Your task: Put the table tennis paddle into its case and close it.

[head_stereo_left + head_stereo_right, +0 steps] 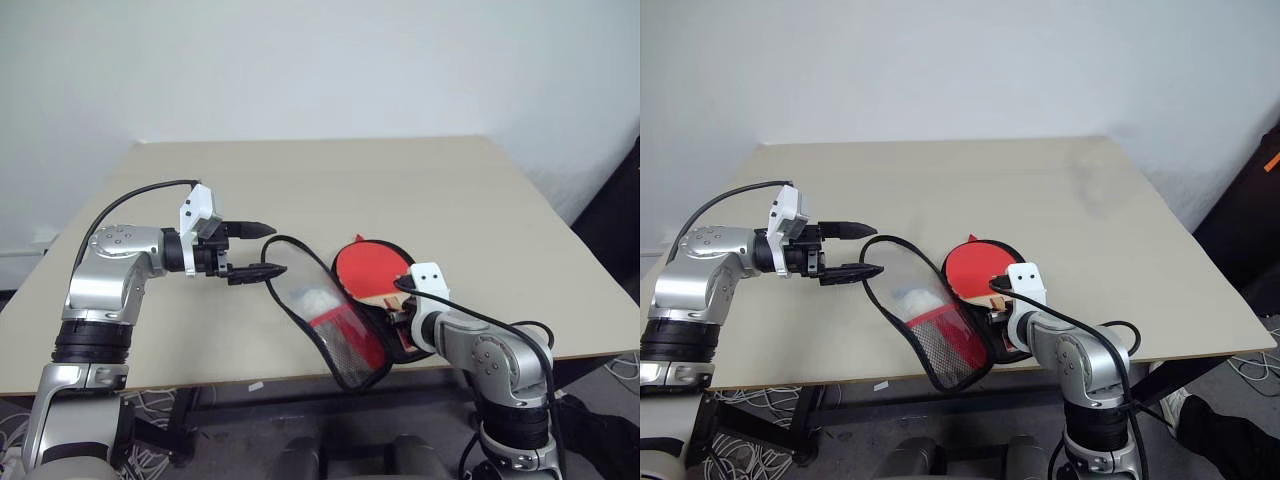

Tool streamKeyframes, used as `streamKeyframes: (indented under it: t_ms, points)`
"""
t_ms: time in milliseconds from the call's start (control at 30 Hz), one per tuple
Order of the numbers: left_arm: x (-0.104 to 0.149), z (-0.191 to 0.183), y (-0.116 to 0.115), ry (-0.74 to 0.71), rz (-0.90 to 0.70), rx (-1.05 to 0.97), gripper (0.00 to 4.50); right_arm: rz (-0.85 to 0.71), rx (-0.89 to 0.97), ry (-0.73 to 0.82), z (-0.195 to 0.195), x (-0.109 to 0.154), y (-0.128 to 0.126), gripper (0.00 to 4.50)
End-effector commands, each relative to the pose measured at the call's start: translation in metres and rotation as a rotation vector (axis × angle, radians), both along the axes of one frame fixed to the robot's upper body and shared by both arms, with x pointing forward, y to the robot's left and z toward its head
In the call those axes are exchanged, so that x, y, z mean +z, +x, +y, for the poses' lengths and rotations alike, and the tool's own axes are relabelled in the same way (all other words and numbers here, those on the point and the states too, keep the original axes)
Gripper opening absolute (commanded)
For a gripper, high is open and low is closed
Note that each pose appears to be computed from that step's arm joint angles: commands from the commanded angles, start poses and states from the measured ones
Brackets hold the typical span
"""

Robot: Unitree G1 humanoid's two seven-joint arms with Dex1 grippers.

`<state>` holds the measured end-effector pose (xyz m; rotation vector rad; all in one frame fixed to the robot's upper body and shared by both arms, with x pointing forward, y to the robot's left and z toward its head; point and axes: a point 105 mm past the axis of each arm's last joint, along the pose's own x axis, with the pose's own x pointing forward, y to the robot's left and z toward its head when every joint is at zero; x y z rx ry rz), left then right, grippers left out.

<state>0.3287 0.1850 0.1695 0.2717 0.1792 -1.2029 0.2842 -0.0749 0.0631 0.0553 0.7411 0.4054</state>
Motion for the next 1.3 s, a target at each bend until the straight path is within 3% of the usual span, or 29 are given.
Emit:
streamKeyframes:
  t_ms: [33,433,800,933,1133,1200,1300]
  points:
    - [0.012,-0.001,-0.001,0.011,-0.043,-0.01,4.5,-0.054,0.021,0.018,0.005,0.012,0.0,1.23]
    - [0.012,-0.001,0.0,0.011,-0.037,-0.008,4.5,-0.057,-0.123,-0.043,-0.023,0.005,0.014,1.23]
    - [0.013,-0.001,0.002,0.008,-0.038,-0.004,4.5,-0.064,-0.12,-0.051,-0.022,0.006,0.016,1.23]
    - [0.013,-0.002,0.003,0.006,-0.038,-0.003,4.5,-0.084,-0.09,-0.047,-0.02,0.012,0.016,2.52]
    - [0.012,0.0,0.002,0.006,-0.032,-0.006,4.5,-0.158,0.007,0.018,-0.021,0.044,0.015,4.49]
    - [0.013,0.002,0.001,0.005,-0.032,-0.006,4.5,-0.185,0.055,0.046,-0.022,0.057,0.014,4.49]
    - [0.016,0.012,-0.007,0.001,-0.018,-0.014,4.5,-0.323,0.19,0.102,-0.037,0.104,0.014,4.49]
